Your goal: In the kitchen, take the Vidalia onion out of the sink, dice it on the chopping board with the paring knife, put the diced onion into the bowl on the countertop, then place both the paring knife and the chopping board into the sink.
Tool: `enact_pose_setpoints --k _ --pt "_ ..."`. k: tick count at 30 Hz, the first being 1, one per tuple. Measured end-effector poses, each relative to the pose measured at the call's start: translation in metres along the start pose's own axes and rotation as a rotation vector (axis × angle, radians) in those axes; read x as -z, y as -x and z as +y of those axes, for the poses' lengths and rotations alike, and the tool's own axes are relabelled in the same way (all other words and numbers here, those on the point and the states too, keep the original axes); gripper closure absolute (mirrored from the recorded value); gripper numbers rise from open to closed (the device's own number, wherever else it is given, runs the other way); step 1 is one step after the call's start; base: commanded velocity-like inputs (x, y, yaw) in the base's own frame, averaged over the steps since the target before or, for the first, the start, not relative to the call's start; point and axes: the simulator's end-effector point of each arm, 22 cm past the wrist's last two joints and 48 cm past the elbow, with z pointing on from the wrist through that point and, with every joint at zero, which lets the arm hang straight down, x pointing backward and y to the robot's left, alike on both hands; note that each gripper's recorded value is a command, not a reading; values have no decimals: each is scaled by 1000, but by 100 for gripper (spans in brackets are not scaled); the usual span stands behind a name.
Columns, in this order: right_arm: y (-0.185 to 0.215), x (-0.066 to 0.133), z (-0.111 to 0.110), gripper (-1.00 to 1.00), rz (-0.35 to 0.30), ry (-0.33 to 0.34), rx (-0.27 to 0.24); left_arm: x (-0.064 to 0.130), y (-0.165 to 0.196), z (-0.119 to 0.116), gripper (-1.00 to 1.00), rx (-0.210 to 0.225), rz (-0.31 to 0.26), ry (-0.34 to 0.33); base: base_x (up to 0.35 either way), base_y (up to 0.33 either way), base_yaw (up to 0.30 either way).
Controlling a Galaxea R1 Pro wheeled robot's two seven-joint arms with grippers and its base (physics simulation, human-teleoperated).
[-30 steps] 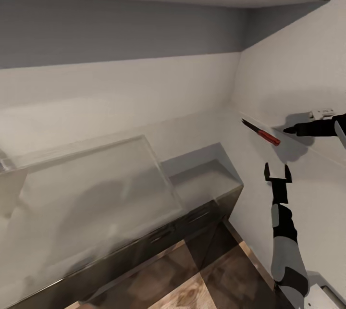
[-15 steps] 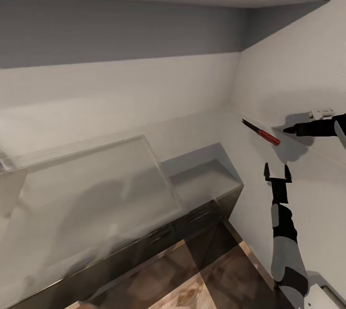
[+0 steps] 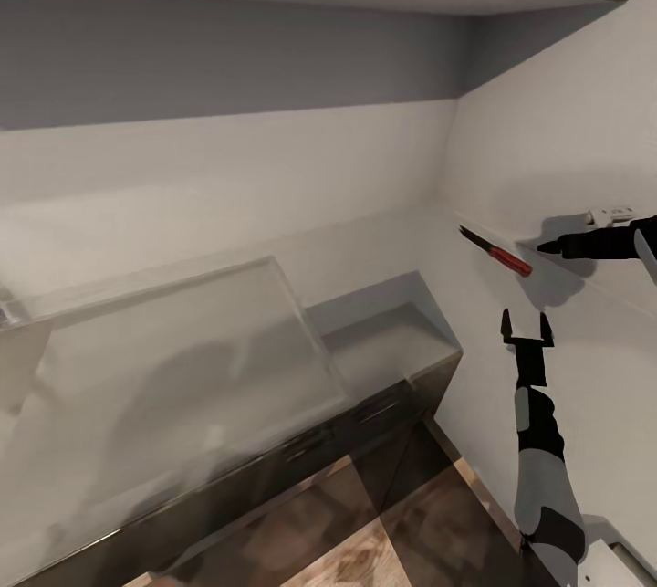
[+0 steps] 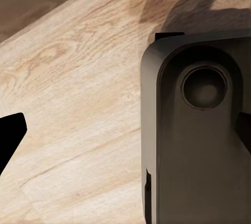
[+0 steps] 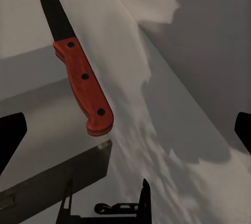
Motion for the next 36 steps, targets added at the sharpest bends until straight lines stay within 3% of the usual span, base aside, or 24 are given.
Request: enact_pose_setpoints --k 36 --pt "-12 -14 3 -100 23 3 2 1 -9 0 -100 -2 23 -1 0 0 16"
